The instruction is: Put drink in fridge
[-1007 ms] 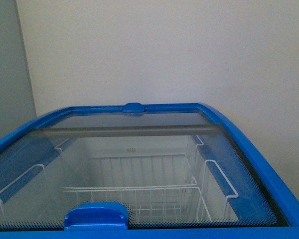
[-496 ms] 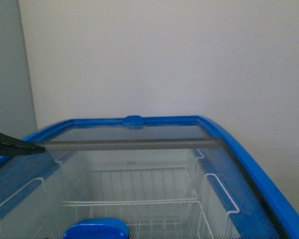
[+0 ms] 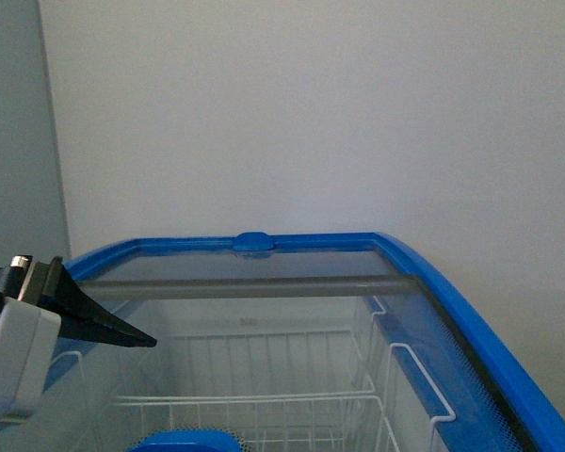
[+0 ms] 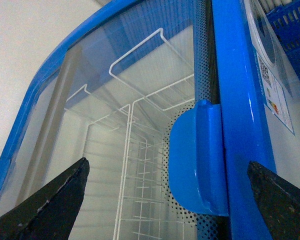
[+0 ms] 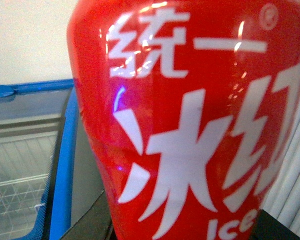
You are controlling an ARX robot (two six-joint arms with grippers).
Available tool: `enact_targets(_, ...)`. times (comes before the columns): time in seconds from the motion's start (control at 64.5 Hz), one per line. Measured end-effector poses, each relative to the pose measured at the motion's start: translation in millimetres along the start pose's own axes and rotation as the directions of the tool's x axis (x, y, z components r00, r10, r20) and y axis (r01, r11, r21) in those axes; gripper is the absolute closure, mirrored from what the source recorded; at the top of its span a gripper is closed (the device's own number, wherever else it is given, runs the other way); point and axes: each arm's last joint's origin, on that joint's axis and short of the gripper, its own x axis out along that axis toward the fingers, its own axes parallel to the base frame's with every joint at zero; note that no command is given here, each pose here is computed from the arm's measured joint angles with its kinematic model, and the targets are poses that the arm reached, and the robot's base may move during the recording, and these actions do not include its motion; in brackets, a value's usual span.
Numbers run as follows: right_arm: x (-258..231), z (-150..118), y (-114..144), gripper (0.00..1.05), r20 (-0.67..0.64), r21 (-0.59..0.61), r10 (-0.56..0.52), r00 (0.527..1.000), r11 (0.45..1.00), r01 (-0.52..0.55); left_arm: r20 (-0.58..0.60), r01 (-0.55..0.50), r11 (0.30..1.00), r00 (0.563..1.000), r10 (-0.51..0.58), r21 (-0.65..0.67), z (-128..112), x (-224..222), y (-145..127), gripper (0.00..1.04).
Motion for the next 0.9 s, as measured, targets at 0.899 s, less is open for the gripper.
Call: enact_targets(0.899, 0, 0, 0, 0.68, 0.000, 0.000, 0.000, 1.000, 1.000, 0.000, -0.044, -0.101, 0.972, 0.993, 0.113, 0.212, -24, 65, 89, 0.08)
